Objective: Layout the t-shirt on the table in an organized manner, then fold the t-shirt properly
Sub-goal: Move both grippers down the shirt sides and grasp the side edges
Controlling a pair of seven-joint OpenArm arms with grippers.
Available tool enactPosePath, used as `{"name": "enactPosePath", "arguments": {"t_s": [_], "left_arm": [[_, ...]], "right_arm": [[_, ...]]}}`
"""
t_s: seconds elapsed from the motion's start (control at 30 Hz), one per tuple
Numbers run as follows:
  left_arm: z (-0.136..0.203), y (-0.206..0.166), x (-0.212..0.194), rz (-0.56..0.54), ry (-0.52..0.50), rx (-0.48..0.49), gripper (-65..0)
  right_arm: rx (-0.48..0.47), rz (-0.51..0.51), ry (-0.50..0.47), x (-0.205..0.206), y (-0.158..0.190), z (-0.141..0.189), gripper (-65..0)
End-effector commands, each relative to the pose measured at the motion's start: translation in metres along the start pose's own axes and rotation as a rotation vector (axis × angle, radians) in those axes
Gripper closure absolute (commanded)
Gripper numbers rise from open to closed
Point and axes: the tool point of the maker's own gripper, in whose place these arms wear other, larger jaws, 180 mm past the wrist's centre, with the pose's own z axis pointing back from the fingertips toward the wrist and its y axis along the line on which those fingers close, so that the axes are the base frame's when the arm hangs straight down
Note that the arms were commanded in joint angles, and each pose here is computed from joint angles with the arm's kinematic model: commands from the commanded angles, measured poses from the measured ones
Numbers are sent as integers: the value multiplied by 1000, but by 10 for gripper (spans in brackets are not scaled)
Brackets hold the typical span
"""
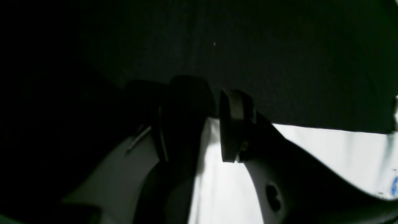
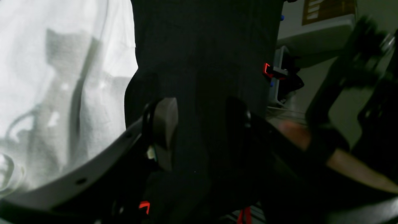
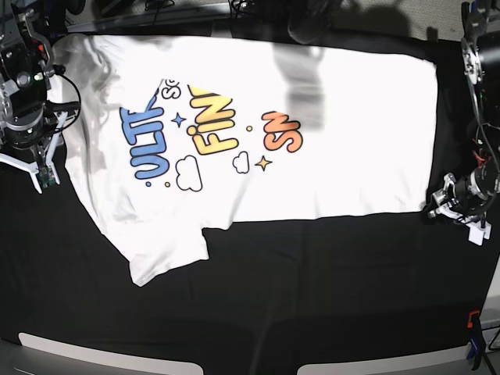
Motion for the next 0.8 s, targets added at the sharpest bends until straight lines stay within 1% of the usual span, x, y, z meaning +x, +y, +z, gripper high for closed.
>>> {"name": "enactPosePath", "arguments": {"t_s": [0.0, 0.03, 0.1, 0.2, 0.33, 0.43, 0.53, 0.57, 0.6, 0.63, 0.67, 0.77], "left_arm": [[2, 1, -13, -29, 94, 6, -216], [2, -1, -22, -35, 138, -1, -215], [2, -3, -31, -37, 181, -8, -215], [0, -6, -33, -31, 190, -18, -216], [0, -20, -40, 10, 224, -76, -215], [-1, -26, -41, -14, 222, -108, -215], [-2, -26, -35, -15, 190, -109, -207], [-2, -26, -34, -14, 183, -110, -166], [-3, -26, -33, -14, 177, -110, -101], [-3, -26, -32, -13, 171, -110, -21], [-3, -26, -32, -14, 171, -110, 0], [-3, -26, -32, -14, 170, -110, 0]], "right_arm": [[-44, 11, -34, 9, -15, 2, -250], [-44, 11, -34, 9, -15, 2, -250], [-44, 11, -34, 9, -15, 2, -250], [-44, 11, -34, 9, -15, 2, -250], [-45, 11, -34, 9, -15, 2, -250], [-70, 23, -37, 10, -19, 2, -250], [-116, 22, -39, 10, -23, 3, -250], [-121, 6, -38, 9, -23, 4, -250], [-118, -11, -36, 9, -20, 4, -250], [-111, -24, -36, 9, -17, 4, -250], [-103, -36, -45, 10, -12, 4, -250], [-69, -79, -103, 20, 0, 5, -250]]}}
